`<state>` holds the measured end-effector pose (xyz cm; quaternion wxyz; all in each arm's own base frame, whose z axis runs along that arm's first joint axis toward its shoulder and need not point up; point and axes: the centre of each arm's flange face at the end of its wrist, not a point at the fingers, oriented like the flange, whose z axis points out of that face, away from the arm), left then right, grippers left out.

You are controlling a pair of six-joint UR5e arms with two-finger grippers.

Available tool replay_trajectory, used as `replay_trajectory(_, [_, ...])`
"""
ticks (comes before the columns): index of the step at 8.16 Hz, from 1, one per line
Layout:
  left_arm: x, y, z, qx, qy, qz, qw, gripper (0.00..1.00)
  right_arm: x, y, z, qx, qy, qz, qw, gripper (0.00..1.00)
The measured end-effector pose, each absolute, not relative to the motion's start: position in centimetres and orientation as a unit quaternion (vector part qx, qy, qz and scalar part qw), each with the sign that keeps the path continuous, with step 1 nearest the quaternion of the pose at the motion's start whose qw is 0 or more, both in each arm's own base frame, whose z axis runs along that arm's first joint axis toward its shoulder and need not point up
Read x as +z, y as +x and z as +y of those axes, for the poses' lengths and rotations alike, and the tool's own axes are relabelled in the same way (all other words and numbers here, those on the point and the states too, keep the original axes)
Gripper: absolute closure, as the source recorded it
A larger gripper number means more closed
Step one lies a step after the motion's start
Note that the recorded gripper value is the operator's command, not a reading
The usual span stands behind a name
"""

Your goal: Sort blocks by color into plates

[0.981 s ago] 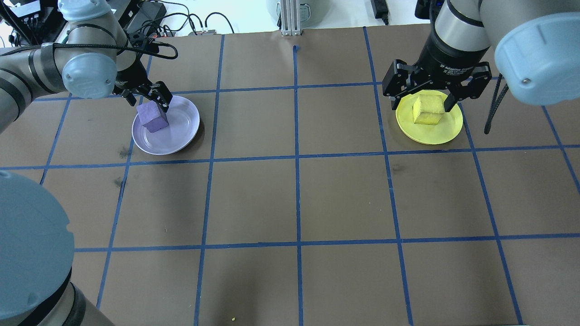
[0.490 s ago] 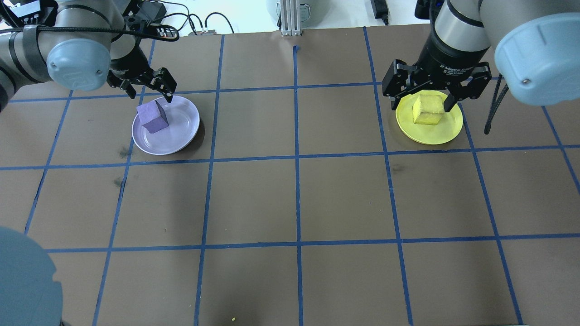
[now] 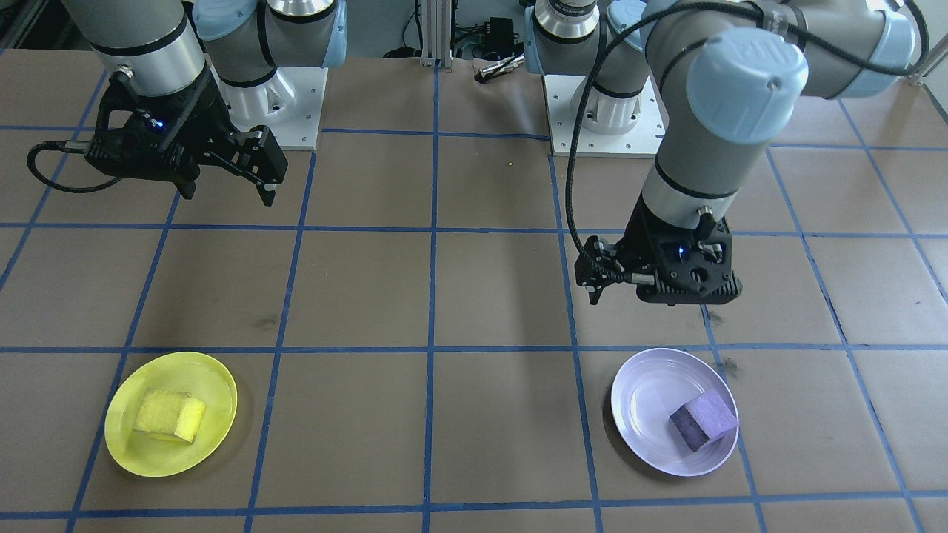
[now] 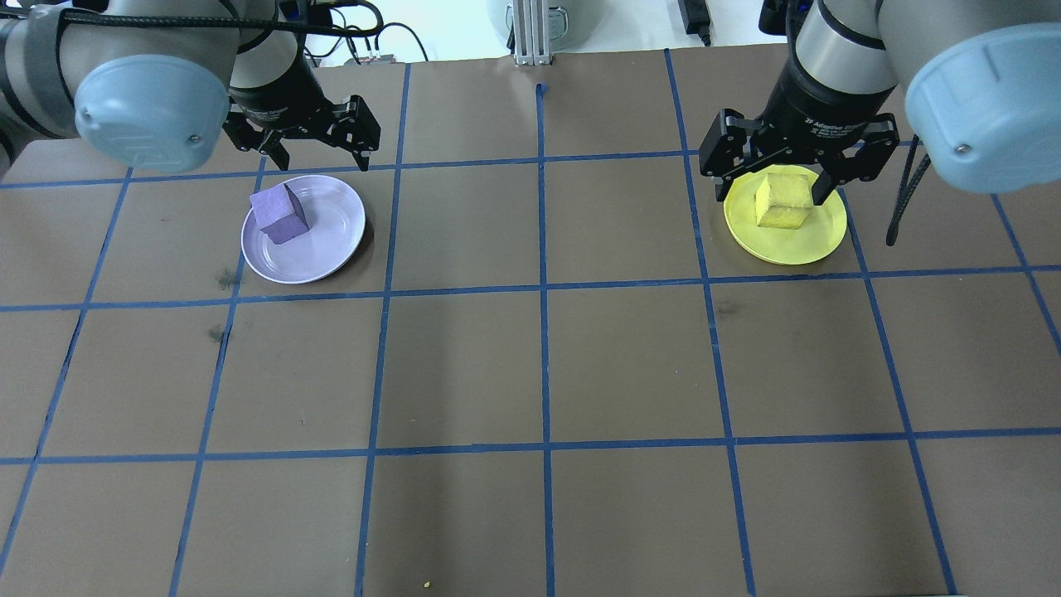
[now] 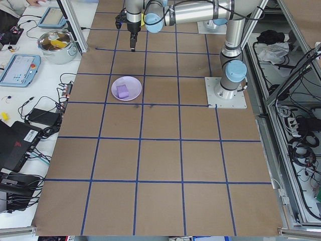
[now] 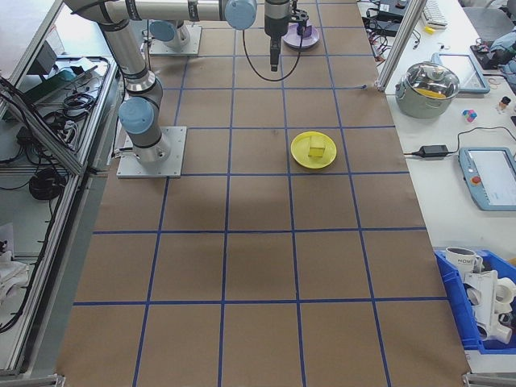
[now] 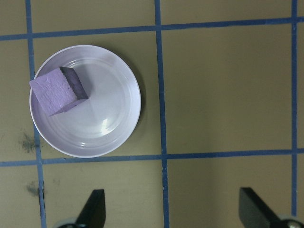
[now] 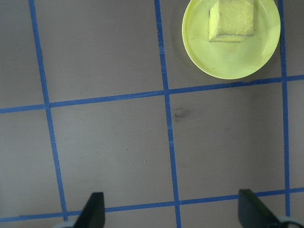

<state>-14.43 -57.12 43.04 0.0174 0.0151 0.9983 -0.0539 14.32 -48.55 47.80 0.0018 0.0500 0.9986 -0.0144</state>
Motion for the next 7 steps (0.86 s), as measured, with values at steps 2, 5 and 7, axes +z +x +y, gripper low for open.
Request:
replay_trajectory(2, [48.0, -15.1, -53.0, -0.07, 0.011, 0.997, 0.014, 0.0, 47.8, 14.3, -48.6, -0.015, 0.05, 0.999, 0.002, 0.0])
replay_trajectory(5, [50.5, -14.2, -49.3, -0.071, 0.034, 0.997, 0.02, 0.0, 47.8, 14.3, -48.6, -0.015, 0.05, 0.999, 0.002, 0.0])
replay_trajectory(7, [50.1, -13.6, -47.9, -0.064, 0.038, 0.997, 0.022, 0.0, 47.8, 14.3, -48.6, -0.015, 0.05, 0.999, 0.002, 0.0])
